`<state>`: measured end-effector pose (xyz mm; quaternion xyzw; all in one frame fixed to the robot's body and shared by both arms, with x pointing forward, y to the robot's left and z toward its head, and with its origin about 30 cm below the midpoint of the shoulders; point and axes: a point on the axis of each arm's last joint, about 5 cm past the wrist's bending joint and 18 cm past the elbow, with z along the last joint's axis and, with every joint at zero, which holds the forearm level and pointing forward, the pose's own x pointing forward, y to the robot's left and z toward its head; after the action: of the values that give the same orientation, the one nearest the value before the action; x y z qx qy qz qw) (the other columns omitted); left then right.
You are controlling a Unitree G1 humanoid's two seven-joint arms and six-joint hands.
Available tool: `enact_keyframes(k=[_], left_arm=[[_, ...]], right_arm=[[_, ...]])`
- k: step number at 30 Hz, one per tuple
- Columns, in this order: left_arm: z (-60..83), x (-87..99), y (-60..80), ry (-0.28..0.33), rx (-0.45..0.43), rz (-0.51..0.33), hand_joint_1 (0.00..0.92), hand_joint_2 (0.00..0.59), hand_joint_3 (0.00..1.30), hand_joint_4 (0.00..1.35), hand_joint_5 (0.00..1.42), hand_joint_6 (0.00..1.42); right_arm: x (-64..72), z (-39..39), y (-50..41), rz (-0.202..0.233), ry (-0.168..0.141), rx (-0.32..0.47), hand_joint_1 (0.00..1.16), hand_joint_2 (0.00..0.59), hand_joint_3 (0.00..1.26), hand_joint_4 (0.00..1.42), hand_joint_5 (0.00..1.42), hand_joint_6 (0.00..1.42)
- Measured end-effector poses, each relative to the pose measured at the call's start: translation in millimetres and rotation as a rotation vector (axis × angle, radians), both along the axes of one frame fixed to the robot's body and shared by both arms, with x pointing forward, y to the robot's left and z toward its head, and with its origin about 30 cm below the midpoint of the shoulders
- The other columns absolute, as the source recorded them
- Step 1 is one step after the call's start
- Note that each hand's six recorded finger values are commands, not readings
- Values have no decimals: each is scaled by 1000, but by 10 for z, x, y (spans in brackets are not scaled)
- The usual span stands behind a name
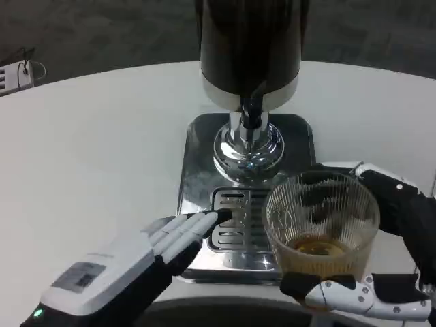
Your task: Grasp the cup under the faucet to collect the drink, then remove the cup.
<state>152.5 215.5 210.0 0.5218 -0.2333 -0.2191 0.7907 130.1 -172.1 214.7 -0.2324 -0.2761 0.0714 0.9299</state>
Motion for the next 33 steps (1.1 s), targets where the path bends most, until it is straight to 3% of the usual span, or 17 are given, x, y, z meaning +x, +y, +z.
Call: enact_keyframes(k=[11,33], left_arm=[[12,-2,17,4,2,19,0,41,0,0,0,0],[7,0,26,25,-6,48,0,41,0,0,0,0]], right_arm=[[-49,-22,-3,2,23,-3,991,172,1044,1255,1331,1424],[-89,-10,-2,1,19,-3,991,172,1044,1255,1331,1424]])
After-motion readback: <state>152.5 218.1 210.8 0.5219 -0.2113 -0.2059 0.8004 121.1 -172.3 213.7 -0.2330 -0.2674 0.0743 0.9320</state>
